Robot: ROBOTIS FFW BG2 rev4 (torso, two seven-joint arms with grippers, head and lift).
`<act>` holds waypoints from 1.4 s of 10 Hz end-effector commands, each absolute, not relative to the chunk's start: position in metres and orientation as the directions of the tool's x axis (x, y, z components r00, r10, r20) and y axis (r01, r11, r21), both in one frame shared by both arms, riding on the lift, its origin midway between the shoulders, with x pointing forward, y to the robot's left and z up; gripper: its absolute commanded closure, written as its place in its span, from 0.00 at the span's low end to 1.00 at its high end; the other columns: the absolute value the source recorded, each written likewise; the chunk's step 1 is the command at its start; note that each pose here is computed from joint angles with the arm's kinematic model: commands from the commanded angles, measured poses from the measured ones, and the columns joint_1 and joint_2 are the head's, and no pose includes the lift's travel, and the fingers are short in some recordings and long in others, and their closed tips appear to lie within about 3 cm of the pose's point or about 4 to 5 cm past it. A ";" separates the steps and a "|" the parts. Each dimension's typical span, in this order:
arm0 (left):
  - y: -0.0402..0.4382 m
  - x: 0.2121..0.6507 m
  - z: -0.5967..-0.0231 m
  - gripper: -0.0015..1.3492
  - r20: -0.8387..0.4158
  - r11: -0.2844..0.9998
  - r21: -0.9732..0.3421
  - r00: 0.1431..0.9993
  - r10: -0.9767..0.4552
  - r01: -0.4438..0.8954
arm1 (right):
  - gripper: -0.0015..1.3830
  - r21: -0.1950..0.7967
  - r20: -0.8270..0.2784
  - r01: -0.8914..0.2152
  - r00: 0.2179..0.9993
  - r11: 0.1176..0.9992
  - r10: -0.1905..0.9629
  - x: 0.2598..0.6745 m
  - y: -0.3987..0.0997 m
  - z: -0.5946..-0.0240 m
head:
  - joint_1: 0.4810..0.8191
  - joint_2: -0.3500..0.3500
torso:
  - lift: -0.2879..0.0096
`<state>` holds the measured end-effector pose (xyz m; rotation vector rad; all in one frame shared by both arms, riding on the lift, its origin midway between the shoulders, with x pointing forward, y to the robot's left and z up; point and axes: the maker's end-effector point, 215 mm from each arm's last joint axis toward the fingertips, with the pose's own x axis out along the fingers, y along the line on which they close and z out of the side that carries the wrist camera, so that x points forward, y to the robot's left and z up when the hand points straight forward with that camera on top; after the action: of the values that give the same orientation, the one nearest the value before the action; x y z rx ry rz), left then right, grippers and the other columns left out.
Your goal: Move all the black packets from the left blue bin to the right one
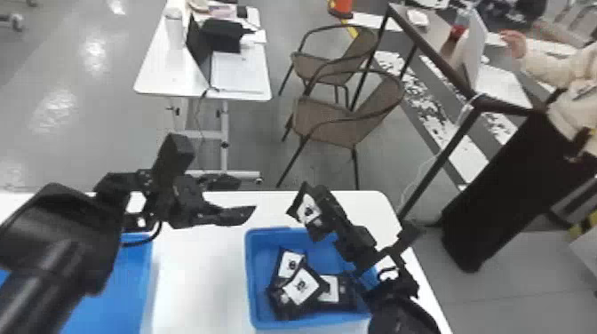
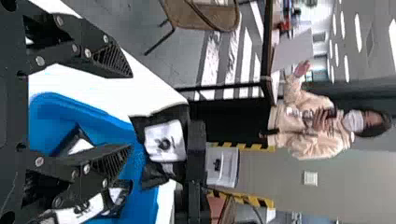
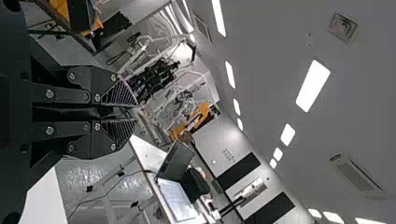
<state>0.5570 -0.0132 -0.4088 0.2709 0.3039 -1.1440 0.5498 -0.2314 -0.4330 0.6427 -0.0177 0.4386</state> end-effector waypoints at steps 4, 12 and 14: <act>0.198 0.554 -0.346 0.00 -0.236 0.810 0.038 0.793 -0.562 0.586 | 0.76 0.668 -0.014 -0.212 0.955 0.713 0.297 0.507 -0.271 -0.524 | 0.63 0.29 | 0.97; 0.293 0.525 -0.248 0.08 -0.003 0.946 0.066 0.948 -0.318 0.318 | 0.09 0.336 -0.023 -0.061 0.997 0.940 0.073 0.450 -0.373 -0.474 | 0.63 0.40 | 0.97; 0.294 0.502 -0.268 0.11 -0.008 0.944 0.144 0.954 -0.299 0.297 | 0.09 0.017 -0.005 -0.088 0.996 0.996 0.088 0.415 -0.383 -0.418 | 0.63 0.36 | 0.97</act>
<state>0.5099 0.2949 -0.2589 0.1289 -0.0216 -0.3044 0.4250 -0.3846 -0.4338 0.1127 0.0122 0.0660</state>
